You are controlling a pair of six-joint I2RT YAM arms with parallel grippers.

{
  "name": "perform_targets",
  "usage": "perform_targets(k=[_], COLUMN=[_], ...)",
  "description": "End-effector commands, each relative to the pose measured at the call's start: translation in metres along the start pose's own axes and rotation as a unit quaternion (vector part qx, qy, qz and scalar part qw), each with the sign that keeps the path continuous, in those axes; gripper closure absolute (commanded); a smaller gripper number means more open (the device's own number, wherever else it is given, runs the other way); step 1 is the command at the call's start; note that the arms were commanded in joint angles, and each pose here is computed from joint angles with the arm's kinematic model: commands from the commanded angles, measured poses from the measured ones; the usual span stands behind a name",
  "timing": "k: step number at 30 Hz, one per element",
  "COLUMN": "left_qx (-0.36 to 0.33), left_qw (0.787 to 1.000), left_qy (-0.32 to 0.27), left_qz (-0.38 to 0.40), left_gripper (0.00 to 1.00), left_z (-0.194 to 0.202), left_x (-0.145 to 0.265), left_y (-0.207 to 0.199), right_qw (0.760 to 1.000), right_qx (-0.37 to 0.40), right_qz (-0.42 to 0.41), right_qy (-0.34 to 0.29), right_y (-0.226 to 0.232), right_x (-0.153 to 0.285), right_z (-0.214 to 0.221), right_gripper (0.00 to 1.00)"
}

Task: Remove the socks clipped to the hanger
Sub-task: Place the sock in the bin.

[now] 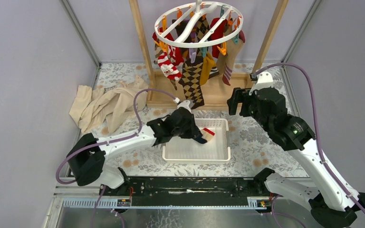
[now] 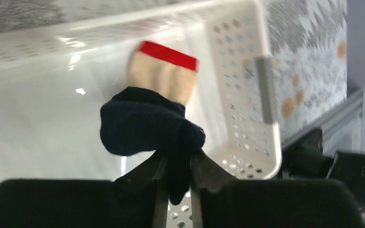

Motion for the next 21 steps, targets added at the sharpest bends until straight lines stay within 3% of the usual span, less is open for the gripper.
perform_targets(k=[1,5,6,7,14,21], left_qx=[0.047,0.026,0.017,0.009,-0.033,-0.037], left_qw=[0.995,0.989,0.990,0.990,0.993,0.991], left_qy=[0.028,0.025,0.022,0.022,0.033,-0.042], left_qz=[-0.086,-0.143,-0.140,-0.137,-0.110,-0.119], left_gripper=[0.68,0.32,0.09,0.02,0.02,0.02], left_z=[-0.003,-0.009,-0.013,-0.016,-0.037,-0.059], left_x=[0.000,0.010,0.010,0.009,0.012,0.061], left_y=[0.044,0.061,0.060,0.058,0.036,0.032], right_qw=[1.000,1.000,1.000,1.000,0.999,0.992], right_qx=[-0.012,-0.009,-0.009,-0.009,-0.013,-0.119], right_qz=[-0.019,-0.008,-0.005,-0.002,0.035,0.021], right_qy=[0.002,0.012,0.016,0.018,0.005,-0.036], right_y=[0.007,0.004,0.003,0.003,0.000,-0.036], right_x=[-0.006,-0.018,-0.022,-0.026,-0.052,-0.091], right_z=[0.005,0.021,0.024,0.027,0.028,0.016], right_gripper=[0.13,0.12,0.12,0.11,0.09,0.19])
Point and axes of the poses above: each gripper's point midway between its finger pads, its own x axis back along the fingers, its own y axis along the line the jaws close on, z = x × y, the point moved 6 cm from there along x, back along the fingers, and after that the axes turned 5 degrees about -x, right-handed, at the moved point
